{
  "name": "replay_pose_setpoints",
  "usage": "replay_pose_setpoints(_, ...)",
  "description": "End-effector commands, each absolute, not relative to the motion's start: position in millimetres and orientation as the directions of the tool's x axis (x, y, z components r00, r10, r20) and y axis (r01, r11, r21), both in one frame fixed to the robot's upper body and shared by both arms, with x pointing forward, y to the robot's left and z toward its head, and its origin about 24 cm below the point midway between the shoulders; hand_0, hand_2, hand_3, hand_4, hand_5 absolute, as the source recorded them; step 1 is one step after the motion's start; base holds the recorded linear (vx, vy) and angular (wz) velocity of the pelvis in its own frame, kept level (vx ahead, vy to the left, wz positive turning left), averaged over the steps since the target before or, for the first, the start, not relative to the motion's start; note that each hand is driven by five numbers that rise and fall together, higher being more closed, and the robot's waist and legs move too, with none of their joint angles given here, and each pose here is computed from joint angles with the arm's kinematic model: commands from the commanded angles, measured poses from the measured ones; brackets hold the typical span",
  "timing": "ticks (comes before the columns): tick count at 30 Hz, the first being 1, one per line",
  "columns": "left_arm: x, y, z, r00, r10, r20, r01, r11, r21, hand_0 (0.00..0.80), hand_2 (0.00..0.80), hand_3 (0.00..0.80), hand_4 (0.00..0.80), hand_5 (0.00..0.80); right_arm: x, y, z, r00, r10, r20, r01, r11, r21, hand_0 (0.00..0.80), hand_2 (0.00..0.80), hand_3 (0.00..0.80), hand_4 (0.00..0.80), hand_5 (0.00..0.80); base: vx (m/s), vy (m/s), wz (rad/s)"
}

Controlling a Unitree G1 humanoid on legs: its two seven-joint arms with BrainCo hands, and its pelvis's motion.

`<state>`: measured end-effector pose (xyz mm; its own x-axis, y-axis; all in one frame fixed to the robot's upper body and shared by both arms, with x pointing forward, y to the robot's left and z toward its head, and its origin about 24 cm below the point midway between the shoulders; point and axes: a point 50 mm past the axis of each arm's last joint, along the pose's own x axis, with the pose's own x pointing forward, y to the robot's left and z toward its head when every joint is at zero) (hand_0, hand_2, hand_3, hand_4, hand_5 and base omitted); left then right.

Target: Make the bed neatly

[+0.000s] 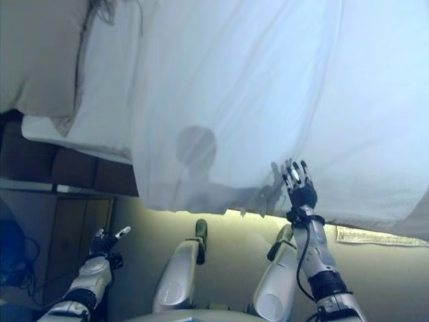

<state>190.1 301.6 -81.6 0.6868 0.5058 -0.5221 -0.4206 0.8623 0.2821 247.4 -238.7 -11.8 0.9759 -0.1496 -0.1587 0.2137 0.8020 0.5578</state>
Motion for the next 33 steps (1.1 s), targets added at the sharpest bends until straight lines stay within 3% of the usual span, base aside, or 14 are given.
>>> replay_pose_setpoints(1,182,337,-57,0.715,0.566,-0.409,-0.505,0.824,0.257,0.000,0.000,0.000,0.000,0.000,230,-255,-22,0.970,-0.178,-0.166,0.241,0.788,0.566,0.000,0.000,0.000,0.000,0.000,0.169,-0.144,0.13)
replay_pose_setpoints(9,196,320,-25,0.890,0.395,-0.228,-0.413,0.910,-0.032,0.000,0.000,0.000,0.000,0.000,186,-260,-66,0.914,-0.227,-0.335,0.390,0.718,0.576,0.000,0.000,0.000,0.000,0.000,0.186,-0.141,0.16)
replay_pose_setpoints(15,212,295,-14,0.961,0.227,-0.158,-0.244,0.965,-0.095,0.000,0.000,0.000,0.000,0.000,184,-245,-79,0.894,-0.202,-0.400,0.417,0.701,0.579,0.000,0.000,0.000,0.000,0.000,0.123,-0.105,0.11)
replay_pose_setpoints(25,231,260,-3,0.994,0.029,-0.101,-0.054,0.964,-0.259,0.000,0.000,0.000,0.000,0.000,188,-229,-85,0.858,-0.202,-0.473,0.467,0.689,0.554,0.000,0.000,0.000,0.000,0.000,0.065,-0.052,0.05)
replay_pose_setpoints(33,233,251,-5,0.993,0.011,-0.116,-0.041,0.964,-0.262,0.000,0.000,0.000,0.000,0.000,193,-222,-81,0.866,-0.224,-0.447,0.468,0.678,0.567,0.000,0.000,0.000,0.000,0.000,0.028,-0.038,-0.02)
